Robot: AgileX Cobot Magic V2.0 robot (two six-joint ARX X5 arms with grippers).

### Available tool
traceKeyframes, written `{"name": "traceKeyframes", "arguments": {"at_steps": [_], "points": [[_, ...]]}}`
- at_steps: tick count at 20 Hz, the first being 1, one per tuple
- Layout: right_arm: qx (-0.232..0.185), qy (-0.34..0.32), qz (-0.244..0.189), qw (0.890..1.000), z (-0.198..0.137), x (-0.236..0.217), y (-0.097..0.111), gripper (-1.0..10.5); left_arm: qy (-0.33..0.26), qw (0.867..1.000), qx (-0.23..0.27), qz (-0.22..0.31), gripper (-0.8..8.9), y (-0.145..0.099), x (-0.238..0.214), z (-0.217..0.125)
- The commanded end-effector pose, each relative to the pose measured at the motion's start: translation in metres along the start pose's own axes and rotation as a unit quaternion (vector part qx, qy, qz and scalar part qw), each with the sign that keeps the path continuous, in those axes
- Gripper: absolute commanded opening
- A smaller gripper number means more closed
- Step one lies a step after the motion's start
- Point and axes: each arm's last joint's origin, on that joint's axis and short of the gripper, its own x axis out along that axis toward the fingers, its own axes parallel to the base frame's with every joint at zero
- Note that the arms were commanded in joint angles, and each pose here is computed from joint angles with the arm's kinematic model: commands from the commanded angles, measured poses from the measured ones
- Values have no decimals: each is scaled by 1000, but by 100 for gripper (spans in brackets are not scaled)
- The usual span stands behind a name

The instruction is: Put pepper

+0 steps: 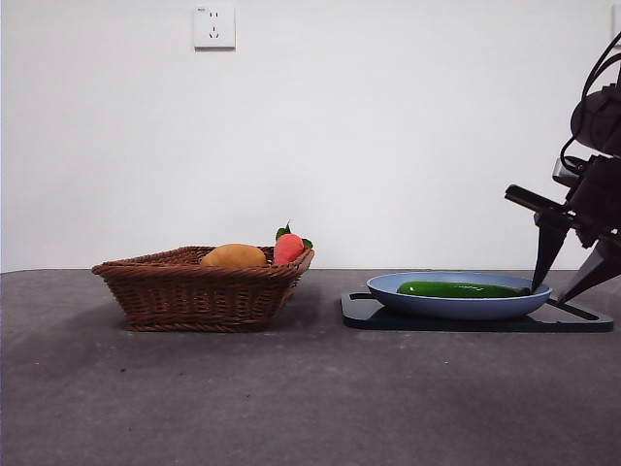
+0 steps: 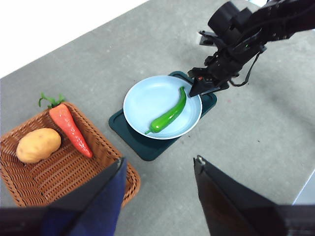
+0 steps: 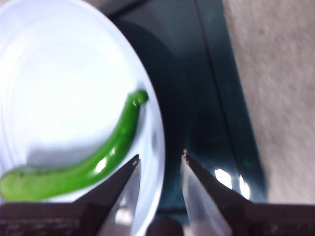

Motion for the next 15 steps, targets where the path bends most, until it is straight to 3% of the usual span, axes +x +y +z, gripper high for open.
{"name": "traceKeyframes", "arguments": {"at_steps": [1,6,11,15], "points": [[-27,-35,9,999,5,-31,12,155,-5,1000,3,-1,247,-1,-1,4],[-95,-72,45,992,-19,-110,48,155,-2,1000,3,-1,245,-1,-1,4],[-215,-83,79,970,-88,-192,90,155,0,1000,4,-1,245,-1,-1,3],[-277,-70,102,953,-137,-230,101,153,6,1000,4,-2,245,-1,-1,2]]}}
